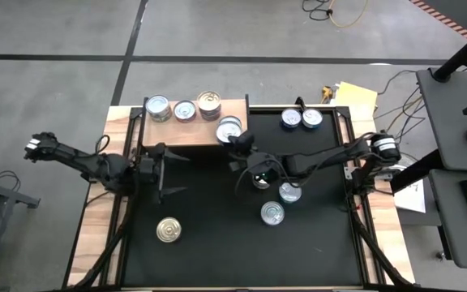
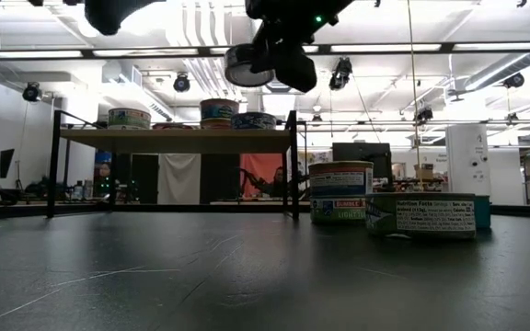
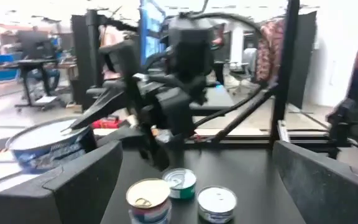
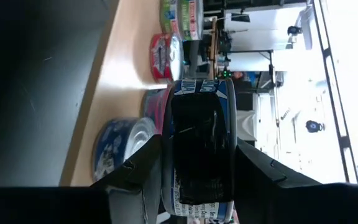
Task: Stack canned seafood by type on shelf
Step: Stack the blue tuna can on top of the blue tuna can on the shelf
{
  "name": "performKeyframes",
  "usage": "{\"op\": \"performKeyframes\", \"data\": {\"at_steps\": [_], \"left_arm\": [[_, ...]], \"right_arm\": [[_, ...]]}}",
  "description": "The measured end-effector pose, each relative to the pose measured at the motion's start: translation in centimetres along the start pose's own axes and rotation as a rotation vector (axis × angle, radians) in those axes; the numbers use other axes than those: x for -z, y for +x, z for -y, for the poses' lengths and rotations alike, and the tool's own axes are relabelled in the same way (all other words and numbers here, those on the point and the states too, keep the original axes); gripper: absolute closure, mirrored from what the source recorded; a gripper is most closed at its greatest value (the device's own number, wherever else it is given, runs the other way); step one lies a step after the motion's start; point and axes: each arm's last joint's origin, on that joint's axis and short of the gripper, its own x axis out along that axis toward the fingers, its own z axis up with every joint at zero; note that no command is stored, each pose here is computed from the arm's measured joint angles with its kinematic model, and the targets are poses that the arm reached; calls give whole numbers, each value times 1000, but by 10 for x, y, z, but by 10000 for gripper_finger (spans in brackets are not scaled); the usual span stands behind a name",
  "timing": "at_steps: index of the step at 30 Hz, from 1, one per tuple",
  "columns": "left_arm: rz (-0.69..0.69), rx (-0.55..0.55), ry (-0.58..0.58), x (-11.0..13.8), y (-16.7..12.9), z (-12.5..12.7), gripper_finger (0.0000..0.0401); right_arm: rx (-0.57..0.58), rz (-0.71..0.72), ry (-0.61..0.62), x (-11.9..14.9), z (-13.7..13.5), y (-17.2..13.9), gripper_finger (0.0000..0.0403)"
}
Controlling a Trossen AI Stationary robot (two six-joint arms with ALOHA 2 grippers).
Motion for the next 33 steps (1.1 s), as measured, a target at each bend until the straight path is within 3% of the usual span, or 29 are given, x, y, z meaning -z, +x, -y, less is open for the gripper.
{"op": "performKeyframes", "data": {"at_steps": [10, 16, 23, 33], "left_arm": [[1, -144, -108, 3, 2, -19, 1], [-36, -143, -5, 7, 7, -18, 1], [-36, -253, -39, 7, 9, -22, 1], [-26, -267, 4, 4, 7, -23, 1]], "right_arm": [[-4, -29, 55, 15, 6, 18, 266], [-17, -53, 74, 22, 6, 24, 266], [-55, -10, 106, 27, 5, 30, 266], [-88, 14, 147, 39, 7, 41, 266]]}}
